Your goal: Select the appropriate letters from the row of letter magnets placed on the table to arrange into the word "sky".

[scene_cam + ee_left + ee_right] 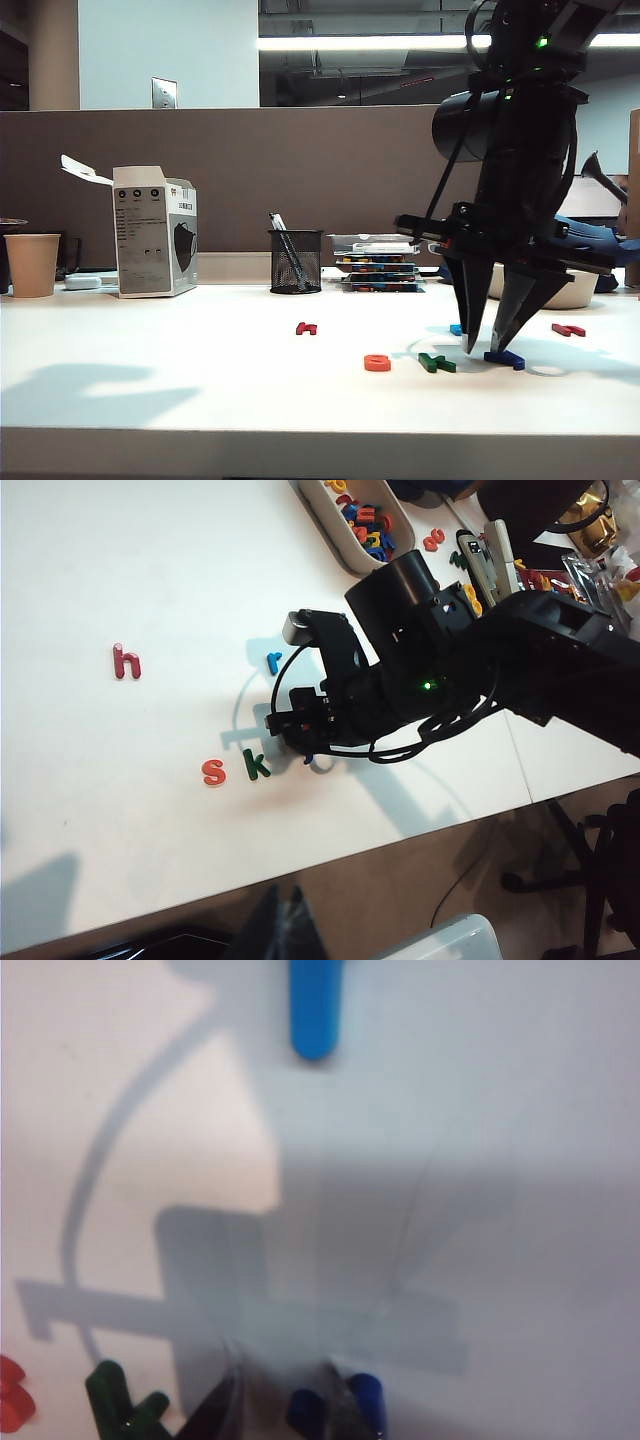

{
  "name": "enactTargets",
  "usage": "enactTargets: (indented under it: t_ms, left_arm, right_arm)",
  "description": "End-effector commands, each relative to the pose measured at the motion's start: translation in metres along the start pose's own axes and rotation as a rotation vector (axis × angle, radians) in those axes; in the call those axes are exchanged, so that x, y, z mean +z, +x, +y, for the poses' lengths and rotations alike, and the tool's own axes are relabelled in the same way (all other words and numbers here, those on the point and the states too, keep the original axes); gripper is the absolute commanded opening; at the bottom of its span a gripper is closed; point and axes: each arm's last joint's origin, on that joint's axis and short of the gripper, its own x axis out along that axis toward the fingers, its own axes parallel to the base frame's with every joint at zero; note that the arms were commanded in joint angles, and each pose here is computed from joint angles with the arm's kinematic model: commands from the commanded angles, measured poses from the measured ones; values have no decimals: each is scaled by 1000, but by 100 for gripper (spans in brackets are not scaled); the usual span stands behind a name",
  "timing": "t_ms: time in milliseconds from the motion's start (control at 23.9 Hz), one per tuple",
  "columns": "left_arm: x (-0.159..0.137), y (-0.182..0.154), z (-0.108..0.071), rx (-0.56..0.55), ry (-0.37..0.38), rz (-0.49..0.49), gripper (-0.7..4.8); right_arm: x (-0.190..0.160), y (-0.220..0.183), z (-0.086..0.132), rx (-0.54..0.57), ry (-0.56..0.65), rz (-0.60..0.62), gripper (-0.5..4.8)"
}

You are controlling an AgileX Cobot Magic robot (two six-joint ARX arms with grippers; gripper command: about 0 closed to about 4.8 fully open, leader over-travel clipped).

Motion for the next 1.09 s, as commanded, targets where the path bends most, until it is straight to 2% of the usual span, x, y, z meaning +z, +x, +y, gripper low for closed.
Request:
enactTargets:
  t_ms: [42, 209, 334, 543, 668, 960, 1086]
  left_arm:
    - [1, -1, 0, -4, 1, -10, -5]
    - [1, -1, 0, -4, 1, -10, -5]
    - [1, -1, 0, -4, 0, -10, -5]
    - [1, -1, 0, -4, 0, -11, -5]
    - [1, -1, 0, -4, 0, -10, -5]
    - [1, -1, 0, -3, 0, -12, -5]
    - [1, -1, 0, -4, 0, -12, -5]
  right_arm:
    - [-1, -15, 3, 22, -11, -56, 104]
    - [-3, -37, 9, 139, -36, -123, 104]
    - [-5, -41, 8, 114, -31, -126, 103]
    - [-8, -43, -9, 51, 11, -66, 103]
    - [-7, -50, -15, 52, 12, -90, 103]
    - [-14, -96, -25, 94, -26, -269, 103]
    - [-28, -136, -37, 74, -61, -417, 103]
